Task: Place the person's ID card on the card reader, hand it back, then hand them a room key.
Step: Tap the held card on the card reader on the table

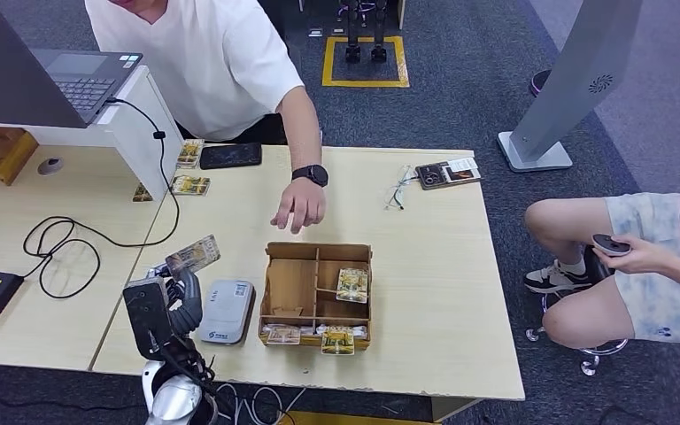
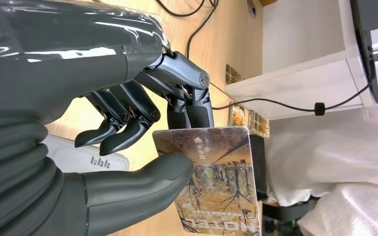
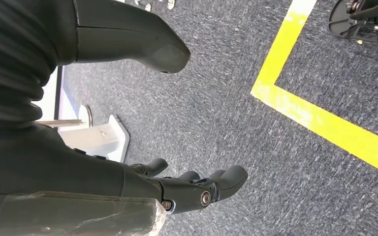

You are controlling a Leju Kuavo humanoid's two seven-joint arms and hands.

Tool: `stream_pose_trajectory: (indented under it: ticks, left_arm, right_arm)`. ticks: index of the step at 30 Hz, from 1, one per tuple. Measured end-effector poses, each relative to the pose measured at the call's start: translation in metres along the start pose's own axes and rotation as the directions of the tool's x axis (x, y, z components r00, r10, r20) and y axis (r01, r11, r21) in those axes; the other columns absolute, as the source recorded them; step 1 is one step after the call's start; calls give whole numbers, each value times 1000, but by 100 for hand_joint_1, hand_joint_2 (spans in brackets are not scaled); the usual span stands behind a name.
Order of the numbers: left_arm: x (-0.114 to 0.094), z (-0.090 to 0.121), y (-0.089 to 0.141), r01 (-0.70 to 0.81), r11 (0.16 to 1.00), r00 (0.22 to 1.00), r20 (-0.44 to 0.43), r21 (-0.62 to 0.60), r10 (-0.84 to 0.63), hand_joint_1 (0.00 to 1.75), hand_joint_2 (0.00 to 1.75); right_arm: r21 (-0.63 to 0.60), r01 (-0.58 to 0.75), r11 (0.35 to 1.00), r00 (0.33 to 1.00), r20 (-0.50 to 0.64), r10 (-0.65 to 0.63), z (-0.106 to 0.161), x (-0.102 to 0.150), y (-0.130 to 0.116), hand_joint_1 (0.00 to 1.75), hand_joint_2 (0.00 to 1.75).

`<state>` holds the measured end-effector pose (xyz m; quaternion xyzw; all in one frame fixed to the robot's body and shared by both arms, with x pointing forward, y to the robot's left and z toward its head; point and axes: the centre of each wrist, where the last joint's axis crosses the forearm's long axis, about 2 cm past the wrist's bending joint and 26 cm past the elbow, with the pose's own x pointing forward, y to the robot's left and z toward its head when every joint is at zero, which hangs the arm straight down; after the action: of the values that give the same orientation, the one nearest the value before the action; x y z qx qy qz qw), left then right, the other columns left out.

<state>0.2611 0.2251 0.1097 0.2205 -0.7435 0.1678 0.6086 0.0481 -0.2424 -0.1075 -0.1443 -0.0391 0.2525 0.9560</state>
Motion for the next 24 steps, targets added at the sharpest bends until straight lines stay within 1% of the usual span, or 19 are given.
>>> stream_pose_trajectory:
  ticks: [4, 10, 12, 15, 21, 24]
  left_arm:
    - [-9, 3, -1, 70, 997, 997, -27, -40, -71, 175, 175]
    - [-29, 8, -1, 147, 985, 983, -94, -93, -156, 175, 175]
    - [-35, 9, 0, 185, 977, 977, -90, -107, -194, 175, 175]
    - [-41, 8, 1, 249, 961, 965, -54, -122, -257, 175, 175]
    - [-47, 6, 3, 316, 941, 947, -26, -118, -321, 175, 175]
    - [-48, 6, 3, 308, 946, 948, -49, -105, -314, 175, 175]
  right_arm:
    - [1, 2, 1000, 1000, 3, -2, 0, 0, 0, 0, 175]
    - [1, 1, 1000, 1000, 10, -1, 0, 0, 0, 0, 175]
    - [1, 0, 1000, 1000, 12, 0, 0, 0, 0, 0, 175]
    - [0, -8, 1000, 1000, 15, 8, 0, 0, -1, 0, 175]
    - [0, -11, 1000, 1000, 15, 11, 0, 0, -1, 0, 175]
    - [0, -9, 1000, 1000, 15, 9, 0, 0, -1, 0, 175]
